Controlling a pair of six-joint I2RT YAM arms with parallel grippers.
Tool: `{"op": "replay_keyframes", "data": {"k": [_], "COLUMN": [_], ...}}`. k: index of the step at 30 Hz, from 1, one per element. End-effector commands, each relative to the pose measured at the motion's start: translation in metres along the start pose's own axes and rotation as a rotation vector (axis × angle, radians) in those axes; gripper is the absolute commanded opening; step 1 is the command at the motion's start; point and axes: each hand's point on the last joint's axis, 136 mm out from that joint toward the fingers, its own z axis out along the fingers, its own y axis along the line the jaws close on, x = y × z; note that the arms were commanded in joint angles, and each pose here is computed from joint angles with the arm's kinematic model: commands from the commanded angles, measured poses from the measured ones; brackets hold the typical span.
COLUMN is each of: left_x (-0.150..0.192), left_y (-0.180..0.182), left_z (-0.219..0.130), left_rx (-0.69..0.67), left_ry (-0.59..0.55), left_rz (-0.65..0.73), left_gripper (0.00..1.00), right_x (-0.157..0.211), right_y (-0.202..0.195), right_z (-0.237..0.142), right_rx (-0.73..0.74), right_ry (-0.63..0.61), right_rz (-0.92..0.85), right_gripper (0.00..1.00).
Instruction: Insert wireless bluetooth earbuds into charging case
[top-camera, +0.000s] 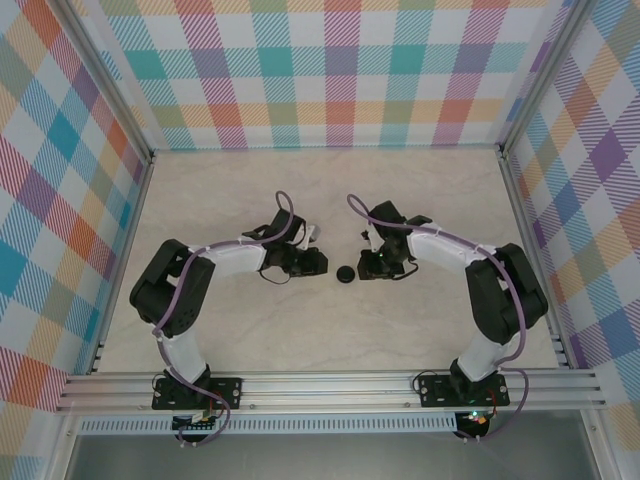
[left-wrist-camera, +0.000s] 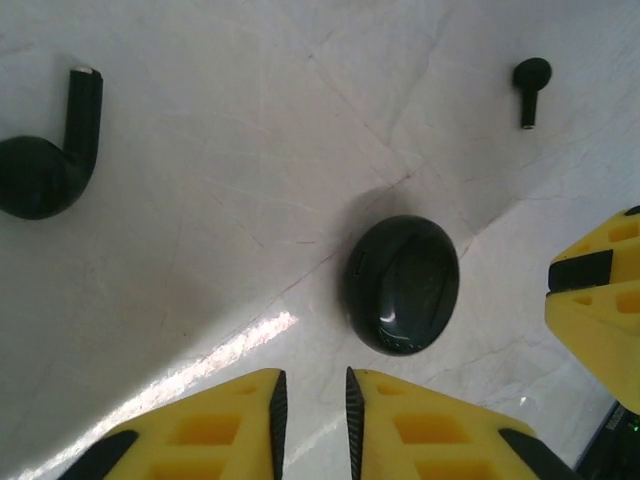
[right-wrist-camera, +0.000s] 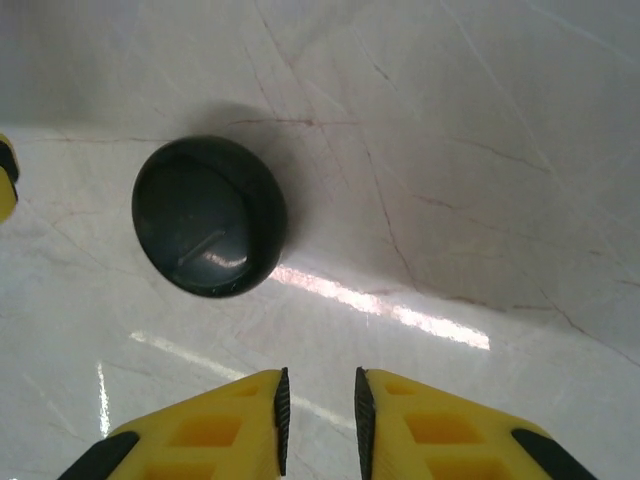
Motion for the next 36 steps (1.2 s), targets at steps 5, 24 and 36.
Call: {"op": "replay_keyframes", "data": {"k": [5, 24, 36], "left_x": [0.000, 0.014, 0.030], "left_y": [-0.006, -0.013, -0.021], "left_z": [0.015, 0.036, 0.036], "left_rx": [0.007, 0.037, 0.034], "left_ry": [0.004, 0.067, 0.102], "left_rz": [-0.002, 0.004, 0.029], "left_gripper": [0.21, 0.21, 0.23], "right_x": [-0.017, -0.034, -0.050], "right_y": [0.004, 0.004, 0.007], "right_z": [0.020, 0.041, 0.049], "right_rx": [-0.029, -0.016, -0.009], "right_ry": [0.007, 0.042, 0.063], "right_rz": [0.055, 0.057, 0.020], "right_gripper": [0.24, 0.24, 0.26]}}
